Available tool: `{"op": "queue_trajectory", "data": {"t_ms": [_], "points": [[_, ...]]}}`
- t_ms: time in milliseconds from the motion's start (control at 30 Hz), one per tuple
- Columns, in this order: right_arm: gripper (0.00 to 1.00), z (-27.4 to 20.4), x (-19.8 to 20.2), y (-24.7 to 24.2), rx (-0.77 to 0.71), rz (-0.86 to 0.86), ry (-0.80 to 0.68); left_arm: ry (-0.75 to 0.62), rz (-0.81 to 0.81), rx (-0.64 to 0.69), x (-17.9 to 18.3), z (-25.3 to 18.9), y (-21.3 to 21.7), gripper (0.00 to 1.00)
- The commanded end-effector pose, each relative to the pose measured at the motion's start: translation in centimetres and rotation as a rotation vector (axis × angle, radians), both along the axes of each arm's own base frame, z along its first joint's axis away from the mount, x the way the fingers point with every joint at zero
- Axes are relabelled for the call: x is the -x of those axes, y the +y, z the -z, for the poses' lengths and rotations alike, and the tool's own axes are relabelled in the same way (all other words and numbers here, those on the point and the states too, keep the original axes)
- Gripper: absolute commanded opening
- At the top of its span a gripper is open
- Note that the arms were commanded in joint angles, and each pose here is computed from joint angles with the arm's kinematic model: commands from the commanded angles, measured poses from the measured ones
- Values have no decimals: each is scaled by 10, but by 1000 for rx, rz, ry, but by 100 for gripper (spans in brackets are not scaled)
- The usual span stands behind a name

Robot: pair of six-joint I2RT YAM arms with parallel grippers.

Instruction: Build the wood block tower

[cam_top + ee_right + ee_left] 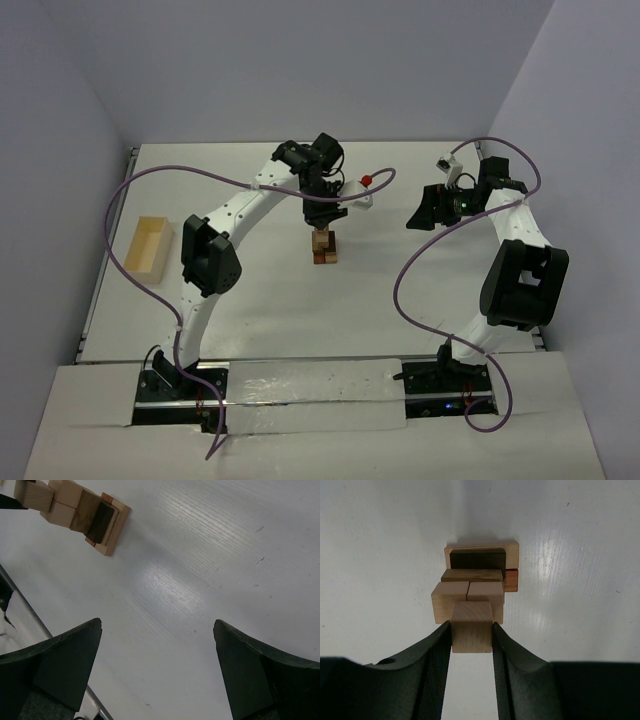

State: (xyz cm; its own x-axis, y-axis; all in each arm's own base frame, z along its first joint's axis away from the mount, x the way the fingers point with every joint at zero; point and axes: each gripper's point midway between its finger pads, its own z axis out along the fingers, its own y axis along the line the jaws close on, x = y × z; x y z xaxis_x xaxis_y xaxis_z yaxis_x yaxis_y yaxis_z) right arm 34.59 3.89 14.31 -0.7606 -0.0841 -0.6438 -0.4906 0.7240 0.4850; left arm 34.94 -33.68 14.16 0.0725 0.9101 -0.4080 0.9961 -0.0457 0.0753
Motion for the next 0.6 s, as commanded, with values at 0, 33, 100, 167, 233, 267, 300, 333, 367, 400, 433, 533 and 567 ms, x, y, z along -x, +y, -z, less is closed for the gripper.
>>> {"op": "queue_trajectory", "data": {"t_ms": [0,33,100,167,233,267,300,333,367,400,433,533,567], "points": [[100,-7,-5,2,-7,-18,-23,-46,27,37,-2,-14,-13,43],[100,-7,-5,2,-7,-18,-23,-46,28,36,-2,-14,-13,43],[100,-7,-5,2,-8,-19,-23,-46,29,31,-1,-13,-13,43],[100,-7,-5,2,-7,-18,-24,-45,29,30,-1,-12,-13,43],[100,-7,-5,1,-7,-17,-23,-47,29,30,-2,-12,-13,43],[100,-7,-5,2,-8,-17,-22,-48,29,29,-2,-12,-13,43],[100,-7,-5,2,-9,-18,-21,-49,27,29,-2,-12,-13,44],[100,-7,-5,2,-9,-20,-22,-48,27,30,-2,-12,-13,44],[100,-7,-5,2,-9,-19,-21,-48,28,30,-2,-12,-13,44],[100,-7,-5,2,-9,-19,-21,-47,28,29,-2,-12,-13,44],[100,-7,-5,2,-9,-19,-21,-46,29,26,-1,-10,-13,45],[100,-7,-6,2,-9,-19,-24,-45,30,22,-1,-8,-12,47],[100,-7,-5,2,-10,-20,-23,-46,30,23,-2,-8,-13,48]]}}
